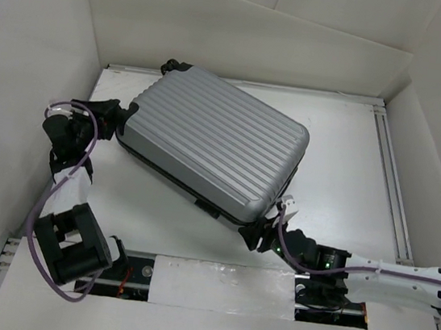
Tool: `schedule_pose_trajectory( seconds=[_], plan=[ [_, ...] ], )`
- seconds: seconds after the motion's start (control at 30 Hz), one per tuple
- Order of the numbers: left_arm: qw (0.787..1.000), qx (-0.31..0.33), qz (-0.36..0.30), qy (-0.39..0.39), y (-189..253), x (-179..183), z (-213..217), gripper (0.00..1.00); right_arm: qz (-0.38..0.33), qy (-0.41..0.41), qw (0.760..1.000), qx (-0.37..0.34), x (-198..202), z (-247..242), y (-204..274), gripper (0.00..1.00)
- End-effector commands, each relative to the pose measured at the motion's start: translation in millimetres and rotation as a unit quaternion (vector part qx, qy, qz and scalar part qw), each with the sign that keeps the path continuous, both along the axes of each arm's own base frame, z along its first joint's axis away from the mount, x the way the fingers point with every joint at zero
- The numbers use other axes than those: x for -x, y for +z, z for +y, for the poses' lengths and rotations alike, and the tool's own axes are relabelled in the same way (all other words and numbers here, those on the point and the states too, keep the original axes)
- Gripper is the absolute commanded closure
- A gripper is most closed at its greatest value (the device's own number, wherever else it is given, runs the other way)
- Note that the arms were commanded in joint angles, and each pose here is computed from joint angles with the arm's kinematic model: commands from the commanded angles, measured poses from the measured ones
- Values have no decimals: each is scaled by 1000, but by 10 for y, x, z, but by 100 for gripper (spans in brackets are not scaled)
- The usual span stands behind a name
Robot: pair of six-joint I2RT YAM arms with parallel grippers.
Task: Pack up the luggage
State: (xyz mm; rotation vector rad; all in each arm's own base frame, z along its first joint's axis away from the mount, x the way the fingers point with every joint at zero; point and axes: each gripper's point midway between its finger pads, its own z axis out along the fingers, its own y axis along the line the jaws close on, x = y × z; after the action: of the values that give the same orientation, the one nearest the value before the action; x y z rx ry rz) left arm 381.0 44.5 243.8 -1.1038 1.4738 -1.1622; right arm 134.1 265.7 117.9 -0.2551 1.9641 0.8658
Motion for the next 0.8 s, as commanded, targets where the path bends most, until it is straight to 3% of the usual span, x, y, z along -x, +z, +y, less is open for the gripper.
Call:
schedule_pose_trajectory(
  seconds=[0.0, 0.13, 0.23, 0.37, 0.57, 0.6, 0.7, 0.73, 0.77],
  plan=[
    [995, -75, -53, -25, 412, 166, -159, 100, -32, -26, 997, -68, -109, 64, 297, 50],
    [996, -76, -34, -16, 206, 272, -181, 100, -39, -36, 995, -88, -136, 52, 323, 57],
    [997, -73, -18, -18, 11, 307, -197, 100, -35, -37, 995, -88, -131, 85, 288, 70],
    [997, -71, 4, -11, -256, 328, -159, 100, -32, -49, 993, -105, -126, 123, 350, 100],
    [997, -75, 13, -6, -525, 338, -141, 100, 40, 15, 992, -118, 320, 549, 493, 100],
    [997, -72, 6, -9, -486, 336, -157, 100, 52, 37, 989, -137, 433, 706, 706, 100],
    [998, -63, 12, -14, -590, 341, -173, 100, 71, 72, 988, -118, 751, 1019, 760, 100],
    [998, -59, 7, -18, -560, 342, -192, 100, 71, 82, 985, -137, 822, 1191, 1036, 100],
    [998, -61, 3, -18, -543, 338, -190, 100, 70, 79, 988, -112, 849, 1319, 933, 100]
  ],
)
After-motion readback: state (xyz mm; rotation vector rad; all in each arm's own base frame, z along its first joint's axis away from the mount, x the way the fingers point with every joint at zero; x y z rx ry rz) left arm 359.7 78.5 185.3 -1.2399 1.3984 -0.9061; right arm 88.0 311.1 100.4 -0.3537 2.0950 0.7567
